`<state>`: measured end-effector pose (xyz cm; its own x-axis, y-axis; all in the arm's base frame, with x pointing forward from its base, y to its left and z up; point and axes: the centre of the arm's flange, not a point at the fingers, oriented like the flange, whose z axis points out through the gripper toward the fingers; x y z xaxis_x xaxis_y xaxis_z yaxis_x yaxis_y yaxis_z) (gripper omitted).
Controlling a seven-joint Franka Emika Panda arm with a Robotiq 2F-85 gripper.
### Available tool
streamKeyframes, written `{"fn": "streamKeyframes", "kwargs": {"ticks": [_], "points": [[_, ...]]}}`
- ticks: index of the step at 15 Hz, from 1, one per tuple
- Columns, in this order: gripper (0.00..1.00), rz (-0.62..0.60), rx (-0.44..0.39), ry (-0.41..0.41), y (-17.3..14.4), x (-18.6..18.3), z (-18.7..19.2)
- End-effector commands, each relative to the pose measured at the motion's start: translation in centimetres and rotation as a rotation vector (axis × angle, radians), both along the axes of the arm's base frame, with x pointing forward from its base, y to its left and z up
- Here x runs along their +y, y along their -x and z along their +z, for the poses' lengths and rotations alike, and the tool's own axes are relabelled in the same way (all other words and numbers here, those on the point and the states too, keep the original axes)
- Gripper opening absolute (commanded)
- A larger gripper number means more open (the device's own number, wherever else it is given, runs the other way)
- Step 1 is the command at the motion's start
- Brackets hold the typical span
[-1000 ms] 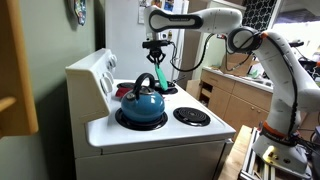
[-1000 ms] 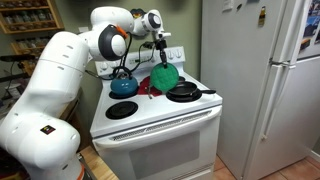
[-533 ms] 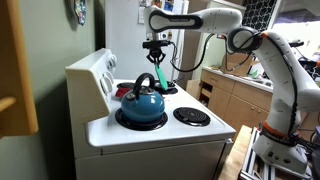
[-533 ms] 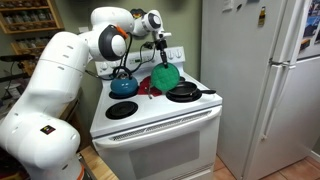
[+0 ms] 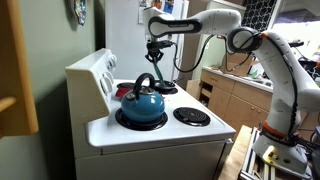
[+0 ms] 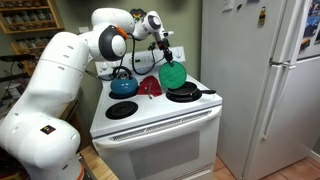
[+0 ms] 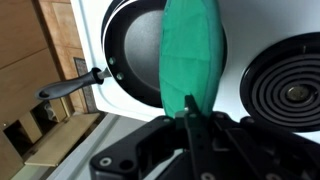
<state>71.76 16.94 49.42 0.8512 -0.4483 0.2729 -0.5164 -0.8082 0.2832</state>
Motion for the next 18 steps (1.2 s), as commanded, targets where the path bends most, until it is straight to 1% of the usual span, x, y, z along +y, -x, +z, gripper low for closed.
{"fn": "streamKeyframes", "kwargs": {"ticks": [1,3,5,9,14,18], "points": [[0.01,0.160,0.022,0.120,0.3,-1.2,-1.6],[0.01,0.232,0.029,0.187,0.0,-1.7,-2.3],[0.01,0.285,0.066,0.239,0.3,-2.3,-3.5],[0.01,0.322,0.149,0.324,0.7,-2.9,-5.3],[0.01,0.341,0.195,0.373,1.0,-2.9,-6.4],[0.01,0.350,0.237,0.375,1.4,-2.6,-6.8]]}}
